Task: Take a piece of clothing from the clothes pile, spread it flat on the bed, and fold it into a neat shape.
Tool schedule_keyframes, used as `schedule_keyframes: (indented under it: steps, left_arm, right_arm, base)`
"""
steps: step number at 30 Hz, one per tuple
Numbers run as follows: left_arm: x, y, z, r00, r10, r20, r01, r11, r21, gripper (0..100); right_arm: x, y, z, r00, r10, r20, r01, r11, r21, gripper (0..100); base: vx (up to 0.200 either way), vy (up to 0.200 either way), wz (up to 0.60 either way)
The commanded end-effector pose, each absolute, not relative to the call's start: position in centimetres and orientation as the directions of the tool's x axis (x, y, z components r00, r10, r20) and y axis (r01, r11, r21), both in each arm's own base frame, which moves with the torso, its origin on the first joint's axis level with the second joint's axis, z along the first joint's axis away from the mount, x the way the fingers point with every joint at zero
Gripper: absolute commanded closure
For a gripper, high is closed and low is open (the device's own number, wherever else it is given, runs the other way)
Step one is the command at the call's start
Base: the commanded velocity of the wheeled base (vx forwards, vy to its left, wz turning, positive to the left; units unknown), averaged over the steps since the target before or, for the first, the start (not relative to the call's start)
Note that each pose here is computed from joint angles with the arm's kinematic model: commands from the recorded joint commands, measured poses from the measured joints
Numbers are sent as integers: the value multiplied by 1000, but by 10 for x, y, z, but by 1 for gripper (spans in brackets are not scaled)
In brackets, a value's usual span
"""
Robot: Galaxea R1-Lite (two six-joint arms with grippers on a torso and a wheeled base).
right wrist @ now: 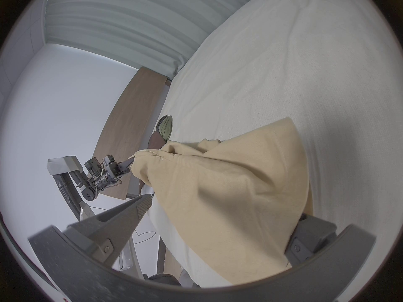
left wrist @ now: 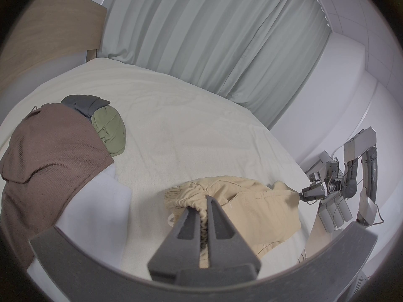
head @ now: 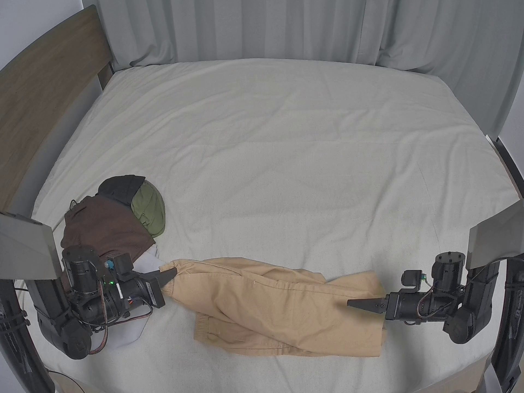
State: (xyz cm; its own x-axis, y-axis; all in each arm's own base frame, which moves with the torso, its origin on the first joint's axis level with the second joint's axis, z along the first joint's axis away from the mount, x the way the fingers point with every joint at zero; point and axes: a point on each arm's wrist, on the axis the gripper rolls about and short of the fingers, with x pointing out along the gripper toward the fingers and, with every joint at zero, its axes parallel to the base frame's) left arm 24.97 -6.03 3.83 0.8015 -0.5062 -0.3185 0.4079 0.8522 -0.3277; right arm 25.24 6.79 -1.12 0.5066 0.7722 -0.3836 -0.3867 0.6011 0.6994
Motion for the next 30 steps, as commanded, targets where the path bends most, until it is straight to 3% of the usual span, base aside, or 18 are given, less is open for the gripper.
schedule_keyframes:
  steps: [1,5,6,19,30]
  left_arm:
    - [250,-60,39,802,-507,-315,409,852,-328,100]
    - [250,-60,39,802,-507,-315,409,852,-328,100]
    - [250,-60,39,802,-507,-315,410,852,-326,100]
    - [250,-61,39,802,-508,-313,412,851,-326,100]
    - [261,-61,63,833,-515,-201,446,841,-307,100]
  right_arm:
    - [254,69,-12,505,774,-382,-391,599,699,0]
    - [254,69,-11,507,774,-379,-392,599,698,0]
    - [254,69,-11,509,773,-380,-393,601,696,100]
    - [257,69,-4,527,770,-360,-417,603,680,100]
    - [255,70,38,571,783,-246,-525,579,624,100]
  base:
    - [0,0,0]
    - [0,0,0]
    - [0,0,0]
    - [0,0,0]
    - [0,0,0]
